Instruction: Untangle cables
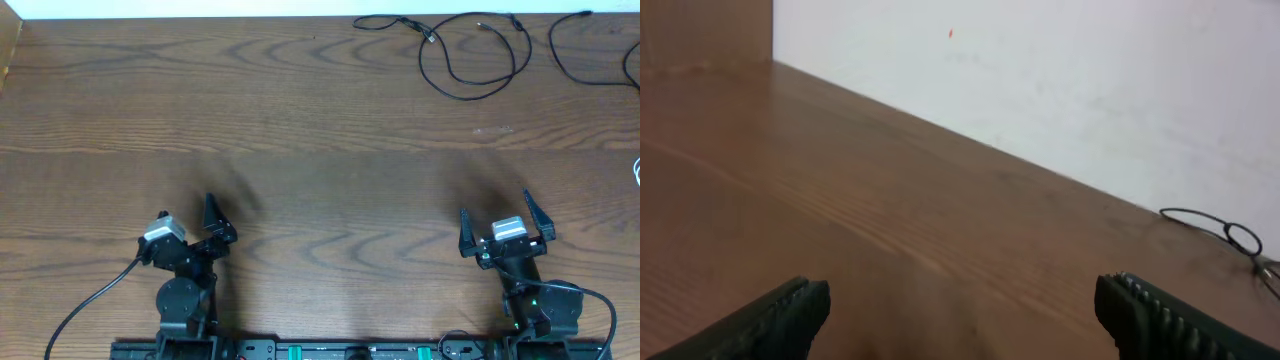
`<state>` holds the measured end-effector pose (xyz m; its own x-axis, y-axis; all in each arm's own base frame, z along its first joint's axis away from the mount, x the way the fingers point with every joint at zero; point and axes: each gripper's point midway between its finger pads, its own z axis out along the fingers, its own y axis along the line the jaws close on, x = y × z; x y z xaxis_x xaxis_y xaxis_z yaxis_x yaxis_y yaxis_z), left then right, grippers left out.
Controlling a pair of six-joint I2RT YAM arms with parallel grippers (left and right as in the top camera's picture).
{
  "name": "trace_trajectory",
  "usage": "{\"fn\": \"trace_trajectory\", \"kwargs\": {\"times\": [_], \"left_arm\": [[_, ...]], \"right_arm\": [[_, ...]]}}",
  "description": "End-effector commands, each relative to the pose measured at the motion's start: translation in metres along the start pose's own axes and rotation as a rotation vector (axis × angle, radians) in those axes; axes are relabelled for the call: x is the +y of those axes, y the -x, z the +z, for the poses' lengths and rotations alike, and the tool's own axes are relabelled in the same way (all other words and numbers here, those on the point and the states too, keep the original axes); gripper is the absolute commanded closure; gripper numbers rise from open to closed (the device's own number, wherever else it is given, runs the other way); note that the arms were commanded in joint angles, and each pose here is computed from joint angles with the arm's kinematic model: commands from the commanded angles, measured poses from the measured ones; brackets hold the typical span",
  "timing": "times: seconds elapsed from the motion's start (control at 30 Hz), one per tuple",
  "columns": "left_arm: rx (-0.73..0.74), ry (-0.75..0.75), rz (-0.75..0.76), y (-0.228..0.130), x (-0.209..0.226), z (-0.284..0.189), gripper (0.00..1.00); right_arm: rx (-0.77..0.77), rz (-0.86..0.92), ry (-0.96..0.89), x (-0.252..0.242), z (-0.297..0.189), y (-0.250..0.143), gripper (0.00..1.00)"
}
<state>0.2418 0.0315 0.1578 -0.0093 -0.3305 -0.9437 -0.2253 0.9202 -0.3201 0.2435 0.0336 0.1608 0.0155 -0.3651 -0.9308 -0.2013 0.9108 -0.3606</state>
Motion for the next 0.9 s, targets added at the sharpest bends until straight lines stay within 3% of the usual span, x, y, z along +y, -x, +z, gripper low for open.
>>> {"fn": "trace_trajectory", "kwargs": {"times": [0.0,0.17,0.33,0.87], "left_arm": [[0.027,0.056,0.033,-0.011,0.013,0.0,0.09],[0.041,0.024,0.096,-0.014,0.008,0.0,0.08],[0.106,-0.147,0.247,-0.028,-0.016,-0.002,0.08],[0.106,-0.143,0.252,-0.028,-0.014,-0.001,0.09]], "right_arm": [[-0.007,-0.01,0.015,0.003,0.0,0.001,0.01],[-0.007,-0.01,0.015,0.003,0.0,0.001,0.01],[-0.007,-0.01,0.016,0.003,0.0,0.001,0.01],[-0.007,-0.01,0.015,0.003,0.0,0.001,0.01]]}}
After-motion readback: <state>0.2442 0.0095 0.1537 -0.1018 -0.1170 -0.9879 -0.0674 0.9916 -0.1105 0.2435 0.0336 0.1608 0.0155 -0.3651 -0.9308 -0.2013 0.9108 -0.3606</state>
